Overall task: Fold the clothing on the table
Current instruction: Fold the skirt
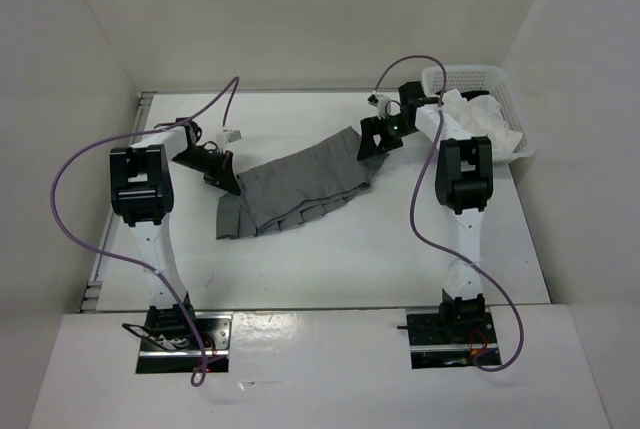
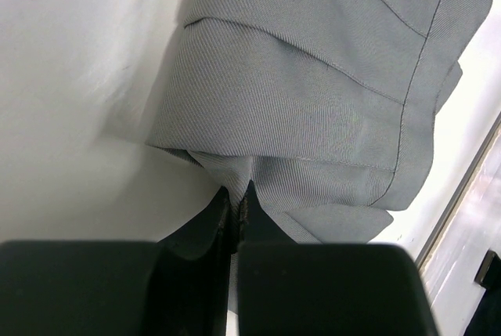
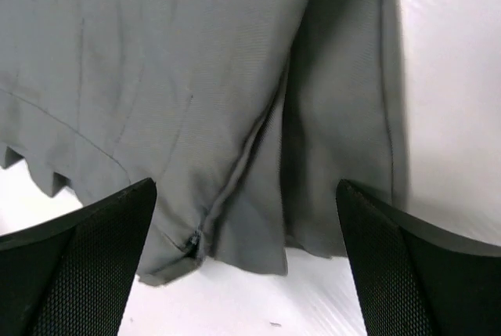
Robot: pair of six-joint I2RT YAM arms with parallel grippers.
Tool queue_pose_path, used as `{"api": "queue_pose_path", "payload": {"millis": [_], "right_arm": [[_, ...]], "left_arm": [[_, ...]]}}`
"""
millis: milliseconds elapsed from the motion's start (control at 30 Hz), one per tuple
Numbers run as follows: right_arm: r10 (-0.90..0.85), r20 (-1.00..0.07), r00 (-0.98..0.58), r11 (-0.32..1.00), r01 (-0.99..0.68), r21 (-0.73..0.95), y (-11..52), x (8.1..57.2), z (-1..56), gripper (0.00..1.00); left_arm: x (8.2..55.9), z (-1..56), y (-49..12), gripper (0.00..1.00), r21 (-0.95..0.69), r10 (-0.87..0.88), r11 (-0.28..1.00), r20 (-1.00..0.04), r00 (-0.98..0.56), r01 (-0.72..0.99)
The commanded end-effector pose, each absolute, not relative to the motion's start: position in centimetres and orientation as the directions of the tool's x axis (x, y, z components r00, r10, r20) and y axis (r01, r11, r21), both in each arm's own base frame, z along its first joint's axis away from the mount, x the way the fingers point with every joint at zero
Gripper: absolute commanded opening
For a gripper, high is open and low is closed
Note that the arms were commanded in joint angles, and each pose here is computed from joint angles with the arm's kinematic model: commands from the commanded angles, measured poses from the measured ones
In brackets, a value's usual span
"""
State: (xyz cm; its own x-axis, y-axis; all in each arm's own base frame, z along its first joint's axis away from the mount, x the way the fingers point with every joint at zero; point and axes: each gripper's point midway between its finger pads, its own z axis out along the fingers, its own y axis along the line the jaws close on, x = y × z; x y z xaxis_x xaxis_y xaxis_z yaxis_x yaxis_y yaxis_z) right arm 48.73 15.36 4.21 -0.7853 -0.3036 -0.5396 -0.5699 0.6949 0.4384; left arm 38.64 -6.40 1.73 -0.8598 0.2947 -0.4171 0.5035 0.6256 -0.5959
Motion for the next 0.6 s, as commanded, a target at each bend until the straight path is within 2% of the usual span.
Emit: {"api": "queue_pose_path", "payload": {"millis": [0,300,567], "right_arm": [[-0.317,-0.576,-0.753,0.673,-0.607,0.423,14.6,49.5,5.7,1.00],[-0.271,-0.611,-0.743,0.705,-0.586,0.400,12.1,50.9,6.9,1.00],[-0.272,-0.570,-0.776,0.704,-0.564,0.432,12.1,50.4,4.8,1.00]], "left_arm": [[38.0,0.3,-4.7,0.00,-0.524,0.358,0.676,-0.382,-0.852,0.519],[37.7,0.3,-4.6,0.00,-0.518,0.362,0.681,-0.378,-0.852,0.518],[37.7,0.3,-4.6,0.00,-0.518,0.362,0.681,-0.378,-0.852,0.518]]}}
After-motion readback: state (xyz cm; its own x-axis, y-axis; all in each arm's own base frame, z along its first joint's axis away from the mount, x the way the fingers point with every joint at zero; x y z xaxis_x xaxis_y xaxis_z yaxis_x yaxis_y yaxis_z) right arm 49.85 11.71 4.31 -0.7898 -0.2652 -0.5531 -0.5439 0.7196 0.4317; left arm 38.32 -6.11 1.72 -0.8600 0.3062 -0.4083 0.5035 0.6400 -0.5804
